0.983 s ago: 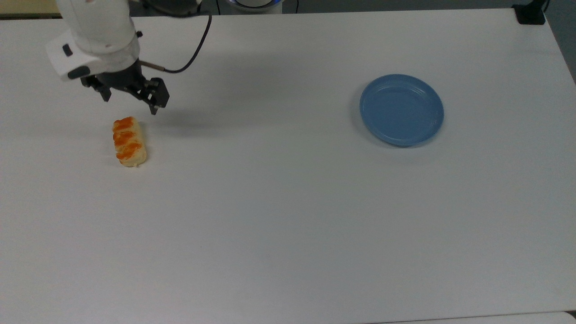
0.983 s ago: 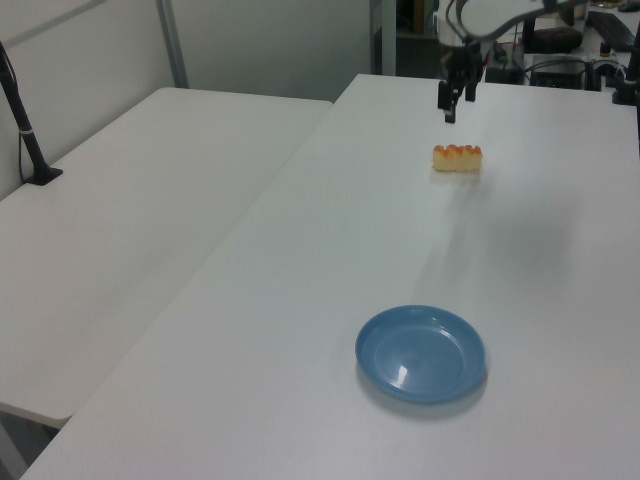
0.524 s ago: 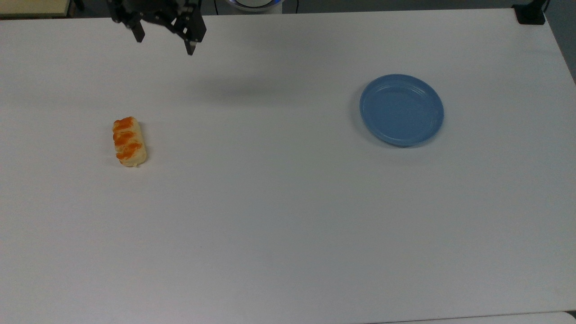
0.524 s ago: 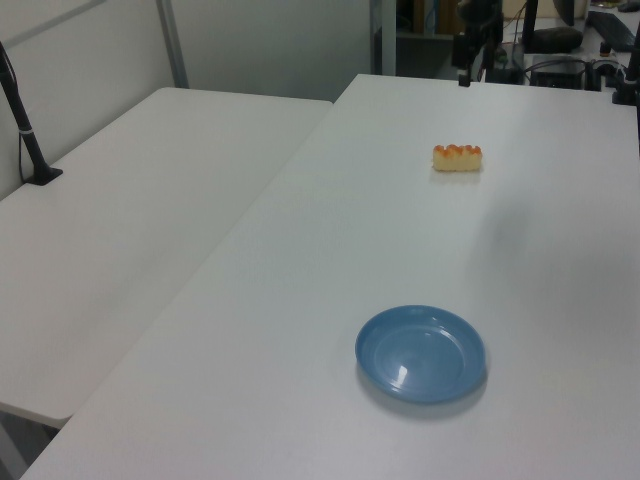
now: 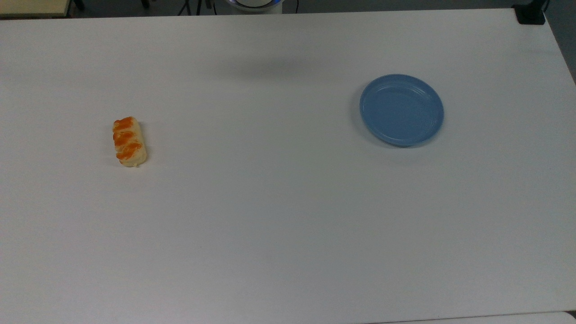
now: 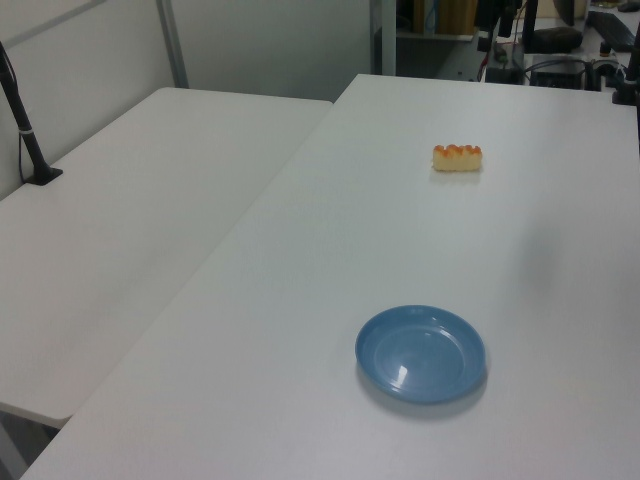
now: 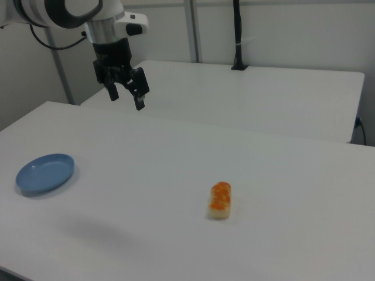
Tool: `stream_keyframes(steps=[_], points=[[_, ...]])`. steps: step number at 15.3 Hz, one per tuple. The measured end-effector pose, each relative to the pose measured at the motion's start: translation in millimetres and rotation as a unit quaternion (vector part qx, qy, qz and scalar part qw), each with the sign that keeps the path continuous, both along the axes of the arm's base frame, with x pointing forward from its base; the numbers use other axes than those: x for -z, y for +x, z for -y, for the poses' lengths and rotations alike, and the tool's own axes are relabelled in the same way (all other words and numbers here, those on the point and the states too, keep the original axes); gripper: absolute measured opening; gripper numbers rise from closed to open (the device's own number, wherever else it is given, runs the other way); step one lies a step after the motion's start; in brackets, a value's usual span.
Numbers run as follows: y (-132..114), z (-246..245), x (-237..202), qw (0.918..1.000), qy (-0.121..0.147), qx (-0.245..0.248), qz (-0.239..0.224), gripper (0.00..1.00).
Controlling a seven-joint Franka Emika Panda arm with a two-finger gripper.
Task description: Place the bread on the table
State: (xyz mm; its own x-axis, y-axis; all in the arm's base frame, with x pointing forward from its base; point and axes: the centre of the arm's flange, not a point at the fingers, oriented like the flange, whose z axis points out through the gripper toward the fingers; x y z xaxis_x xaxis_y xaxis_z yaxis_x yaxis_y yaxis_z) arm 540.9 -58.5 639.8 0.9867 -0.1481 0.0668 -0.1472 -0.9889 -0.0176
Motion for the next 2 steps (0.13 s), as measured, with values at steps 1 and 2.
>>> stream_keyframes(steps=[1,2], points=[[1.7,-3.7,2.3,1.0,0.0,-0.008,0.0,1.0],[3.8,-6.8,5.5,0.9999,-0.001,-0.015,-0.001,1.0]])
